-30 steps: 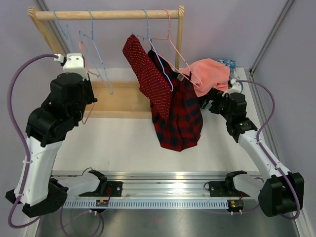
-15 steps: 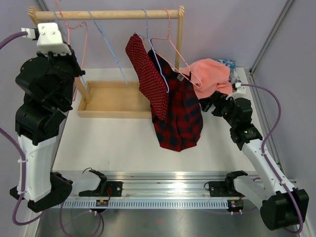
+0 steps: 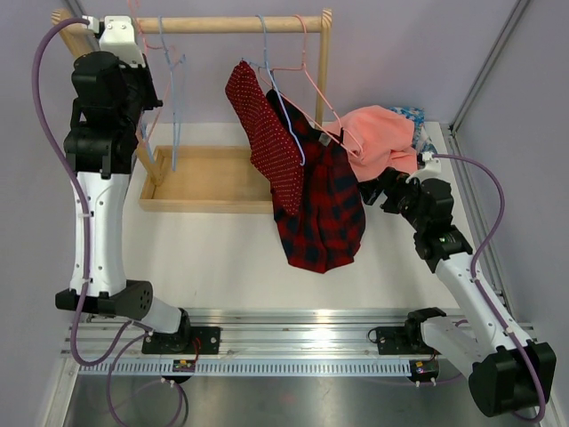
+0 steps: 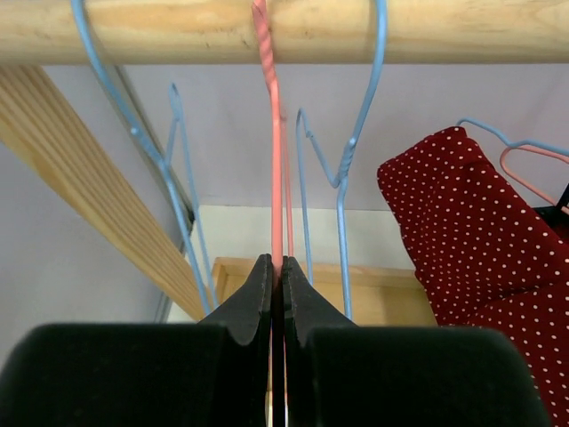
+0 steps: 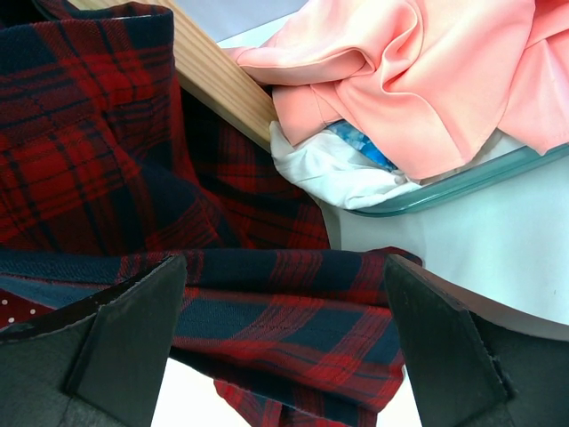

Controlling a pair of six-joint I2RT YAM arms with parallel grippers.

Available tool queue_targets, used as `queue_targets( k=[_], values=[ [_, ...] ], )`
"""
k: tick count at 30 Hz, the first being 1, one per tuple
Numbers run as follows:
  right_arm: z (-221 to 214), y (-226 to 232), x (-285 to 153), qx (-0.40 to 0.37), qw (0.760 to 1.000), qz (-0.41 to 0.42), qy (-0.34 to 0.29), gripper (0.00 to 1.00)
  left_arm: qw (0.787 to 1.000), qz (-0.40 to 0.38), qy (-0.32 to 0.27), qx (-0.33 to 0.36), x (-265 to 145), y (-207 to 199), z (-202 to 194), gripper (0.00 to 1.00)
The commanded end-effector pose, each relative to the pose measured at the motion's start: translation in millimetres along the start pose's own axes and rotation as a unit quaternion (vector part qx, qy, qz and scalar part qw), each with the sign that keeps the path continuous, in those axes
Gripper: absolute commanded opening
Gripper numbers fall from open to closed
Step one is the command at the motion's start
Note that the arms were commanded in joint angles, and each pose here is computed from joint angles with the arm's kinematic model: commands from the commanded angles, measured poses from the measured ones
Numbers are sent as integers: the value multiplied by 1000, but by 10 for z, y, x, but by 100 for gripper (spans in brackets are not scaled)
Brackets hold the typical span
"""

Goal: Remove the skirt from the hanger

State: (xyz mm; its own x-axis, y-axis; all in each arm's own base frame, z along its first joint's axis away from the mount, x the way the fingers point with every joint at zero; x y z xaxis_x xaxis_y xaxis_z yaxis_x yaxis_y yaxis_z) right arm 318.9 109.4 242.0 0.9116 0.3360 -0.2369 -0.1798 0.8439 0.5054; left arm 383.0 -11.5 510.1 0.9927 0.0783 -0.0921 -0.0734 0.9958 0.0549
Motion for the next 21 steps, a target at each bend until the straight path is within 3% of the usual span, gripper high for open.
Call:
queue_targets(
  k=[1,14,17,19,21],
  values=[
    [45,85,-40,-4,1000,22,-9,100,996,-71,-35,-45,78,-169,207,0],
    [11,78,-12,0,1000,22,-1,99,995,-77,4,-58,-100,-168,-314,1],
    [9,67,-11,2,1000,19,-1,99,996,-55,-7,-72,-262,-80,-239,12],
    [-2,44,-15,2,1000,13,0,99,993,-60,-53,-85,-540,-52,11,41],
    [-10,30,-11,6,1000,9,1,99,987,-86,-87,-103,-755,-107,207,57]
  ],
)
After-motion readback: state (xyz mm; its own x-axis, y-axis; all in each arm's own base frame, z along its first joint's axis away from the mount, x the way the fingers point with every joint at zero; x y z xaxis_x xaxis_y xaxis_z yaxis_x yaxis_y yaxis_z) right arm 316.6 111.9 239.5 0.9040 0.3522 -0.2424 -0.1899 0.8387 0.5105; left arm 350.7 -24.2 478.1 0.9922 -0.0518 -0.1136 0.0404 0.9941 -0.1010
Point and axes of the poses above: each gripper's point midway between its finger pads, its own x axis out along the fingers, its own y axis along the line the jaws close on, z = x × y, the point moved 1 cm from there along -x, back along the fingers
